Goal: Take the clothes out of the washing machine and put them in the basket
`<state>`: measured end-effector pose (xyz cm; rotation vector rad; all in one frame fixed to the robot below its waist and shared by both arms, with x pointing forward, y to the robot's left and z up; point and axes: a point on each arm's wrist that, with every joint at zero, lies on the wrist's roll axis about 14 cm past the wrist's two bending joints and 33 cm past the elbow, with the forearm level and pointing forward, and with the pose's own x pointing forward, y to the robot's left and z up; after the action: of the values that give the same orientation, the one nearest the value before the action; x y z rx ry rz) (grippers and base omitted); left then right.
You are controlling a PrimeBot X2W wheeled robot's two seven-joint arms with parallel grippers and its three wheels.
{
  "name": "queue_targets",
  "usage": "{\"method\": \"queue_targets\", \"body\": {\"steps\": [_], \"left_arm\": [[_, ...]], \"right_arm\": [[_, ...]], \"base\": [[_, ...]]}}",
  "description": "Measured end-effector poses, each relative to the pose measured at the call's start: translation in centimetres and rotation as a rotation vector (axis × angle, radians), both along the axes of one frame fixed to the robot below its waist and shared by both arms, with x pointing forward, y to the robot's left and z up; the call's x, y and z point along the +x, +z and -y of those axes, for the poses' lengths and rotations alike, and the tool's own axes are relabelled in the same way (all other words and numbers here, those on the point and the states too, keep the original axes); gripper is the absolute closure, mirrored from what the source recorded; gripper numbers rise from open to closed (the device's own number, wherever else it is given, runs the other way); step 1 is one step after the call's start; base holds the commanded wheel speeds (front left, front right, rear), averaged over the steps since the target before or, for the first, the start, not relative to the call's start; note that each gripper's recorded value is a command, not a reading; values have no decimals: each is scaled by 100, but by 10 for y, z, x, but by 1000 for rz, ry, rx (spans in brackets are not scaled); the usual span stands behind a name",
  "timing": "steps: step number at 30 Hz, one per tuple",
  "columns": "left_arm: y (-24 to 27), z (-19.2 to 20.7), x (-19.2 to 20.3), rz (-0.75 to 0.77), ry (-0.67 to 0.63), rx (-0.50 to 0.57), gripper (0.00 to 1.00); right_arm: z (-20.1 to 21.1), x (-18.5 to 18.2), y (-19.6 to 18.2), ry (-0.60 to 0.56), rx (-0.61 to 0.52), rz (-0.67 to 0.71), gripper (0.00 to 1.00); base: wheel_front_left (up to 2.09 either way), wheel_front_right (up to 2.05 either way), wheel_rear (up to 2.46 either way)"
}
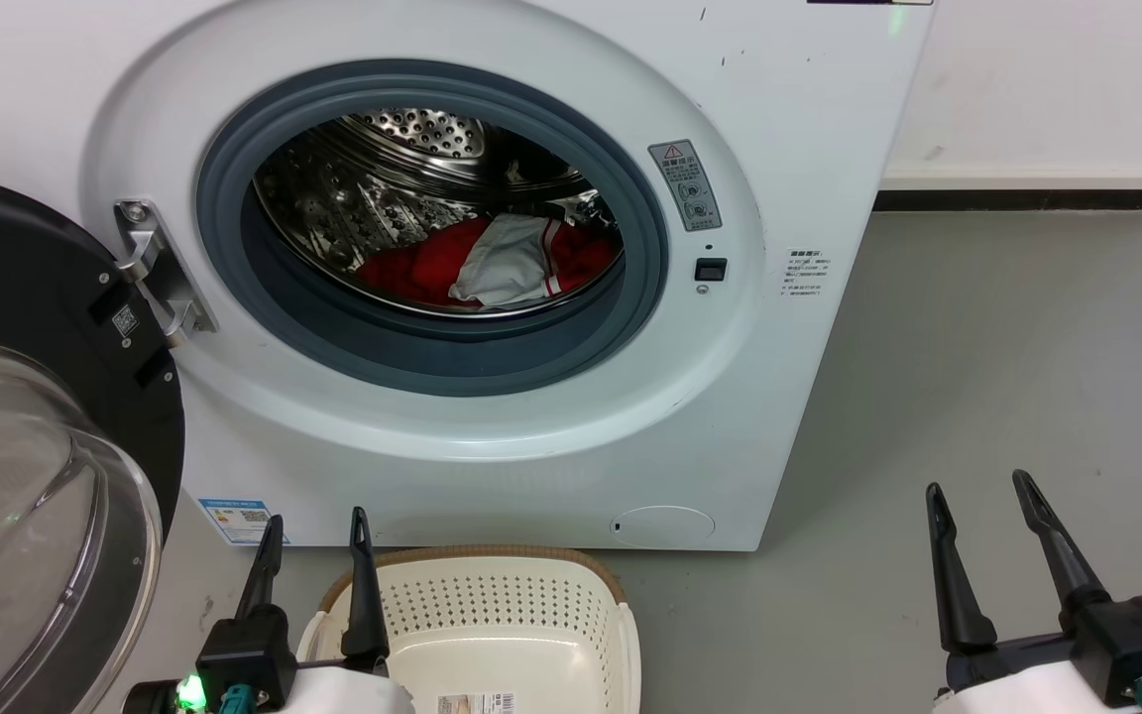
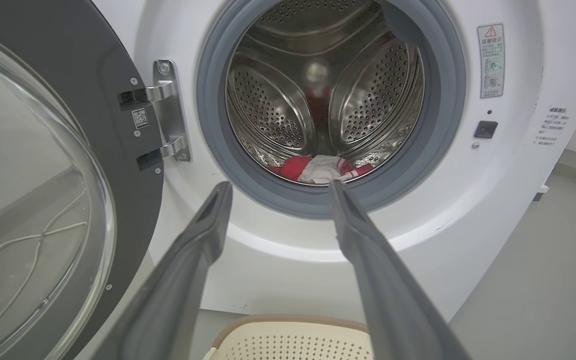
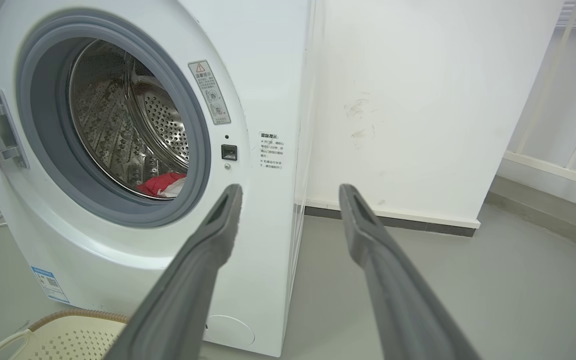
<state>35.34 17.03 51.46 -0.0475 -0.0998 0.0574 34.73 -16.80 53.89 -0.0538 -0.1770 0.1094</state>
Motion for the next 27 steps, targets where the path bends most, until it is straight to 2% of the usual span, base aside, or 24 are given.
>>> {"method": "queue_targets", "body": {"steps": [8, 27], "left_arm": [[1, 2, -2, 10, -5, 46, 0], [-6, 0, -5, -13, 1, 47, 0]], "right_arm": [[0, -3, -5, -2, -36, -8, 0], [2, -5, -10, -7, -22, -23, 0]], "base": [[0, 0, 0], [0, 0, 0]]}}
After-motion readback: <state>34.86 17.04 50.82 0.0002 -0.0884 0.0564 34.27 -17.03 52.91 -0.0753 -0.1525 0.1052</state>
